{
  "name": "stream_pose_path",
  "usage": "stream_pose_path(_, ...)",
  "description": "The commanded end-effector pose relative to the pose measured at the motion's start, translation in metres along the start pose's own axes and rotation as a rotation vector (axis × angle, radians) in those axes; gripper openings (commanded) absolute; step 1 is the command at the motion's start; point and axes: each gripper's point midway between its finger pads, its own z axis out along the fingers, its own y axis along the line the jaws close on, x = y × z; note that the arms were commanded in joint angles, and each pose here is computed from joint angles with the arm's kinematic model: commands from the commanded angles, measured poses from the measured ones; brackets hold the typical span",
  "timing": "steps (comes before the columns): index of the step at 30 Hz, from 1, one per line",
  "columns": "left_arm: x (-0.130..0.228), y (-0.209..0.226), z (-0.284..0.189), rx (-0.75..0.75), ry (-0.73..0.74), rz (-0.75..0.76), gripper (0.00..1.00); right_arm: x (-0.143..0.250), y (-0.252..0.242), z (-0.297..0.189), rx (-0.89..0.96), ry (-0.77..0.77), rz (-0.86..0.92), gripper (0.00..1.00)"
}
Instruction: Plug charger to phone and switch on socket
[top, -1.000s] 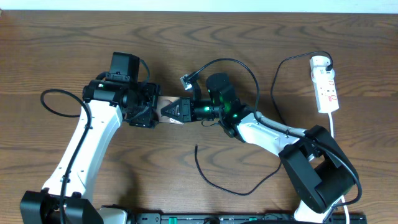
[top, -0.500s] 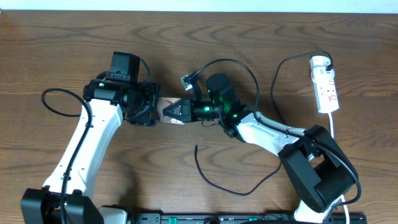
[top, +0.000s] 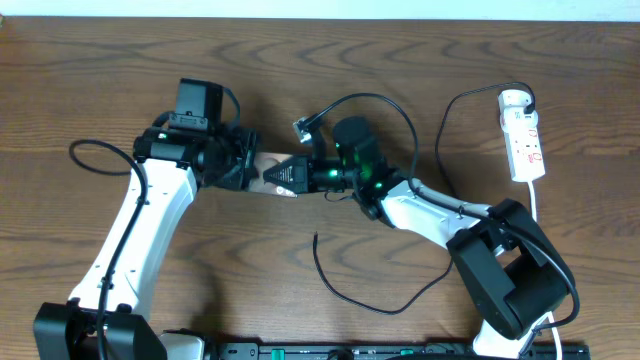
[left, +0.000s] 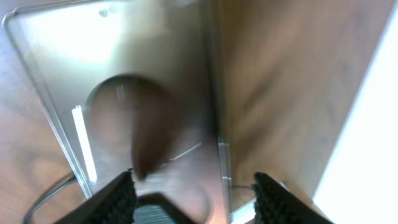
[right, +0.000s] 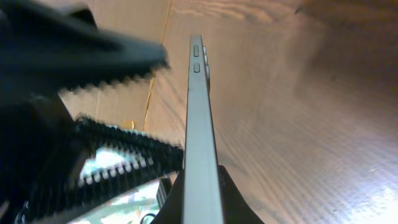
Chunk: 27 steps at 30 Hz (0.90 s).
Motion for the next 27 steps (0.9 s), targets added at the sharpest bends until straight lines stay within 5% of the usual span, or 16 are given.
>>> stream_pose_path(1,0.007,-0.020,-0.006,0.106,0.078,0.271,0.60,-0.033,-0.013,-0.021,0.024,-0.090,-0.022,0.01)
stream_pose_path(9,0.019,-0.057,-0.016,0.302,0.119,0.579,0.61,-0.093,-0.053,-0.085,0.055,-0.273,0.184,0.01)
stream_pose_path(17,0.029,-0.098,-0.032,0.498,0.104,0.699,0.62,-0.143,-0.040,-0.127,-0.119,-0.448,0.527,0.01)
stream_pose_path(27,0.024,-0.109,-0.019,0.788,0.107,0.537,0.66,-0.167,0.014,-0.145,-0.328,-0.519,0.436,0.01)
